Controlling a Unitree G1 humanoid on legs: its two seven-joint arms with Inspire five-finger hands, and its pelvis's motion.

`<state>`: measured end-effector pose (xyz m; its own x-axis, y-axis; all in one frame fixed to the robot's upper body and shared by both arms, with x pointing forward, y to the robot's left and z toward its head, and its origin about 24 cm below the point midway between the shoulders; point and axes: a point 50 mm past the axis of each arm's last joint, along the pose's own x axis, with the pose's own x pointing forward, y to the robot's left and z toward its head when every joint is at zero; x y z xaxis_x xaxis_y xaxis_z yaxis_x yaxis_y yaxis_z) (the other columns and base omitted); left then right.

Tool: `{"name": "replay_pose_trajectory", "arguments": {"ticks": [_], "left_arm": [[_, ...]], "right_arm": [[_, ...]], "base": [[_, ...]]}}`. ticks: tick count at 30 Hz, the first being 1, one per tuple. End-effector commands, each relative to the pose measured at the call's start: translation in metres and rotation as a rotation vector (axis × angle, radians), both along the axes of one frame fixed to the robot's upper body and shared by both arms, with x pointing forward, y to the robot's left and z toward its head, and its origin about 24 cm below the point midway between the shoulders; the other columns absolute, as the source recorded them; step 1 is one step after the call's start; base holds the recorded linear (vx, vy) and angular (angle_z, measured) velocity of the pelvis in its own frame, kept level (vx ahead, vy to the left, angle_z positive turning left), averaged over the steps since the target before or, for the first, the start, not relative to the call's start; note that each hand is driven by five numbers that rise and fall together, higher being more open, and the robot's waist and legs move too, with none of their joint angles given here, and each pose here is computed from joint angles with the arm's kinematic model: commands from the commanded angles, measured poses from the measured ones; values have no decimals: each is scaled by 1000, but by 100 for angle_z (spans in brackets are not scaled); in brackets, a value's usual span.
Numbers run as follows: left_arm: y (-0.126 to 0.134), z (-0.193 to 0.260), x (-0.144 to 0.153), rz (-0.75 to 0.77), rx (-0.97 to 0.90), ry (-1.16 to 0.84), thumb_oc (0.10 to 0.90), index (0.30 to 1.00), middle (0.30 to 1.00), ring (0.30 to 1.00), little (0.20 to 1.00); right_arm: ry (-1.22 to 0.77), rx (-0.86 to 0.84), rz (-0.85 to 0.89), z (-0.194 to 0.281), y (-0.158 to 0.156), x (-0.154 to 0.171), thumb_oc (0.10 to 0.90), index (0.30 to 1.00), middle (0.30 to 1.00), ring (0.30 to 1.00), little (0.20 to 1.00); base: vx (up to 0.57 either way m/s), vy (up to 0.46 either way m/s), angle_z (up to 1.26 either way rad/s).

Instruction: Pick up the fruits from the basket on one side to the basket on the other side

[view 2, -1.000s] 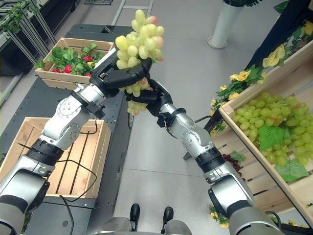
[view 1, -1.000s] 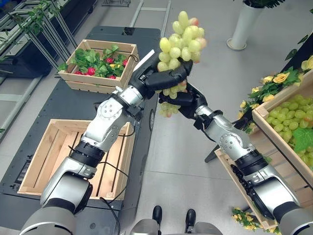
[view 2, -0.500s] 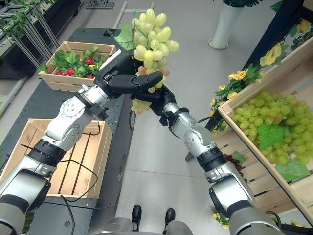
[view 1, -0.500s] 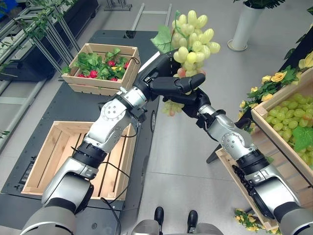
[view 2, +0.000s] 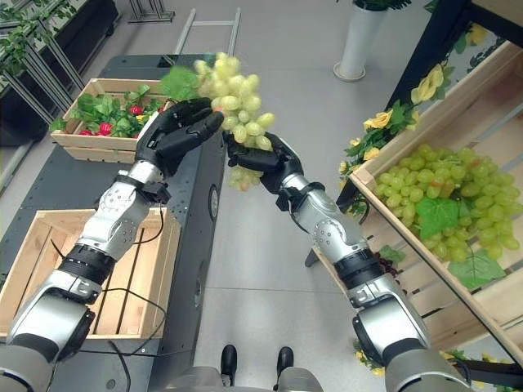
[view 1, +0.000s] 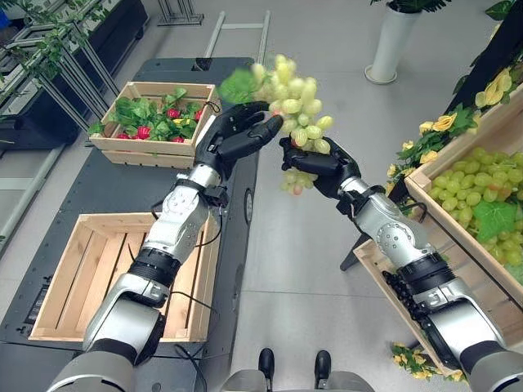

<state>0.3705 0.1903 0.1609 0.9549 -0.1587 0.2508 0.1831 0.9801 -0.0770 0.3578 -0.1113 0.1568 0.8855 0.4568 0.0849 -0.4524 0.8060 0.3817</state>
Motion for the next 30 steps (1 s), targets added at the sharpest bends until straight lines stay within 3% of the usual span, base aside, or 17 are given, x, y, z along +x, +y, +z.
{"name": "replay_pose_trajectory", "arguments": {"ticks": [1,14,22,30], "left_arm": [[29,1,0,160,-35,-80,800,900,900,900,900],[39,-14,-4,189,93,-29,800,900,900,900,900],[35,-42,-24,210,-33,-36,800,900,900,900,900],[23,-95,-65,200,-71,85,800,900,900,900,900]], "right_arm": [[-107,216,-32,5,-11,-4,400,300,300,300,300],[-143,124,-69,-3,-26,-8,400,300,300,300,300],[-274,-165,48,-12,-24,-30,400,300,300,300,300],[-332,-422,67,-20,-63,-64,400,300,300,300,300]], "base": [[0,0,0],[3,7,-6],[-9,26,-8],[-1,28,-12]]}}
